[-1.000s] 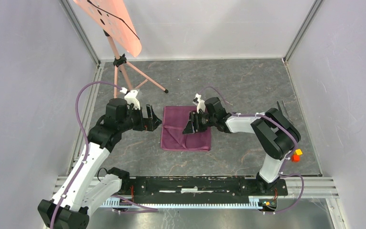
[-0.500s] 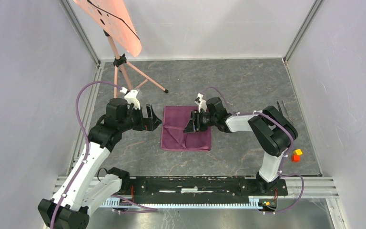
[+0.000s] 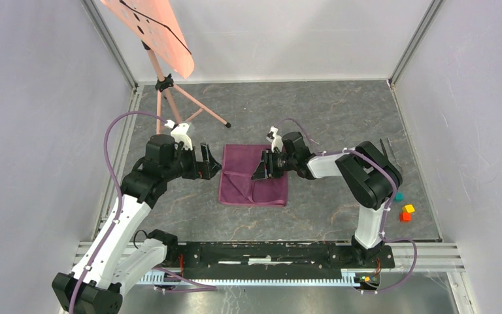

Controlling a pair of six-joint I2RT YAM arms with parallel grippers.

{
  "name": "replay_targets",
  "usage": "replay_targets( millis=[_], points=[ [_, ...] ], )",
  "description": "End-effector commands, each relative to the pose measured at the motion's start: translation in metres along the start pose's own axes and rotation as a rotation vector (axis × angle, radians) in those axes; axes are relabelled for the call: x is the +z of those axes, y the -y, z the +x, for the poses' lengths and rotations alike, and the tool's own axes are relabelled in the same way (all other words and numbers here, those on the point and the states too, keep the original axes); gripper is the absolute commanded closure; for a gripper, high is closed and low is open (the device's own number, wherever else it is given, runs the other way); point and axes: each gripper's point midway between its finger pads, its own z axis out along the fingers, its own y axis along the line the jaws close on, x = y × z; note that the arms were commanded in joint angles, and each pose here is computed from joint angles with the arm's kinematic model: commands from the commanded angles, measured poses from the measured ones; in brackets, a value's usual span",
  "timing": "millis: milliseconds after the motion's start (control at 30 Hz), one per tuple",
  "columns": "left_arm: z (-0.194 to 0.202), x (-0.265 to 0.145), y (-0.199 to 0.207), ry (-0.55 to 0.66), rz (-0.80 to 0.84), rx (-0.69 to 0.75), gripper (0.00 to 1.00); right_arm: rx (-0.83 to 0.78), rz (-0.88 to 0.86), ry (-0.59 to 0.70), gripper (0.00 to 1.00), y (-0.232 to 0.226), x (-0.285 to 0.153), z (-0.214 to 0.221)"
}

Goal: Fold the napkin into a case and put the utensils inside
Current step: Fold the rectangle-folded napkin at the center of the board.

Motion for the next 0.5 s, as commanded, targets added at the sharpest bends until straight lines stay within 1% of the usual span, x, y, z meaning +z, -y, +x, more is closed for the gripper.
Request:
replay_targets(
  millis=[0,167,467],
  points=[
    [-0.006,0.000,0.001,0.022,0.013,0.067,0.00,-0.029,-0.031,0.034,0.55,-0.007,0.005,-0.017],
    [-0.006,0.000,0.001,0.023,0.016,0.069,0.00,-0.035,-0.037,0.041,0.59,-0.010,0.005,-0.025],
    [-0.006,-0.001,0.002,0.025,0.019,0.067,0.00,-0.022,-0.021,0.037,0.58,-0.001,0.008,-0.028]
  ],
)
